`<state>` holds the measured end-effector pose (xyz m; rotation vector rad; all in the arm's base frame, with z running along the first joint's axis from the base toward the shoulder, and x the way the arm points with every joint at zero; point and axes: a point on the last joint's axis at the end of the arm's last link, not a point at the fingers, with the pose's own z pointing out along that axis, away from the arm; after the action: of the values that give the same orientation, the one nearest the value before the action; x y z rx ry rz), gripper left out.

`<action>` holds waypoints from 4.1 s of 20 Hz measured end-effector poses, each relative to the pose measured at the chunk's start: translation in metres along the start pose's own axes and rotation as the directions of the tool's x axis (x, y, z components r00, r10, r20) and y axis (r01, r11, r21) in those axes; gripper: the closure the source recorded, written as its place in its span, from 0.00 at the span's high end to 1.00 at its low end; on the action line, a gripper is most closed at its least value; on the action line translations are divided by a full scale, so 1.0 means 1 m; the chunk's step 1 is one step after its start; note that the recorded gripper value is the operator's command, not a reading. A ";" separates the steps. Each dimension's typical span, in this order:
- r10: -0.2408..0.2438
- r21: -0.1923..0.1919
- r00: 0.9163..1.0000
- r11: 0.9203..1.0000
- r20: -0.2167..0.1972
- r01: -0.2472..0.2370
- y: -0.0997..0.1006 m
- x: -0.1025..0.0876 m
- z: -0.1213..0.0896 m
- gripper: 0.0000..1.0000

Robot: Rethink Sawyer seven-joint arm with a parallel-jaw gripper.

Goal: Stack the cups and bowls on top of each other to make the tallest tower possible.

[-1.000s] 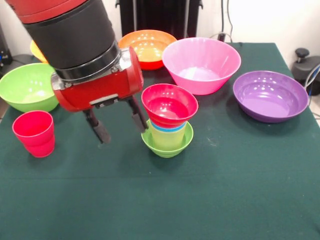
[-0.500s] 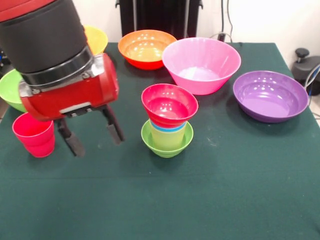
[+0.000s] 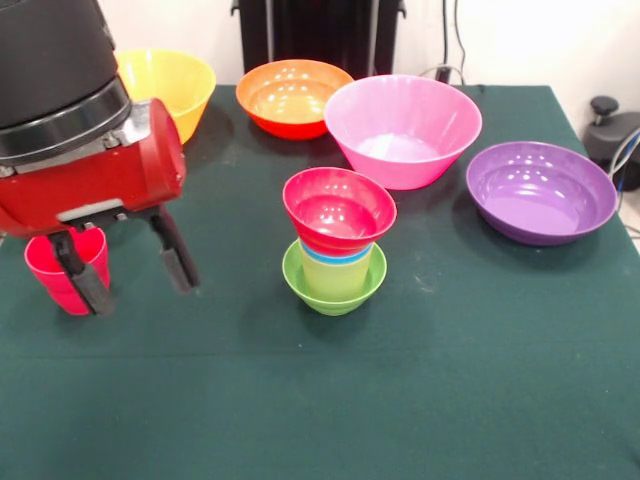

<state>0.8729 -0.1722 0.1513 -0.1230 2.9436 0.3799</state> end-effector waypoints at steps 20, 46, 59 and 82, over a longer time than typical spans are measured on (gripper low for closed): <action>0.028 0.081 0.995 0.997 -0.092 -0.021 -0.038 0.038 0.011 1.00; 0.037 0.114 0.969 0.993 -0.243 -0.009 -0.041 0.094 0.023 1.00; 0.045 0.167 0.956 0.986 -0.290 0.004 -0.044 0.106 0.030 1.00; 0.070 0.232 0.938 0.973 -0.341 0.011 -0.056 0.124 0.036 1.00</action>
<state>0.7629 -0.2240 0.0812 -0.1263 3.3142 0.0142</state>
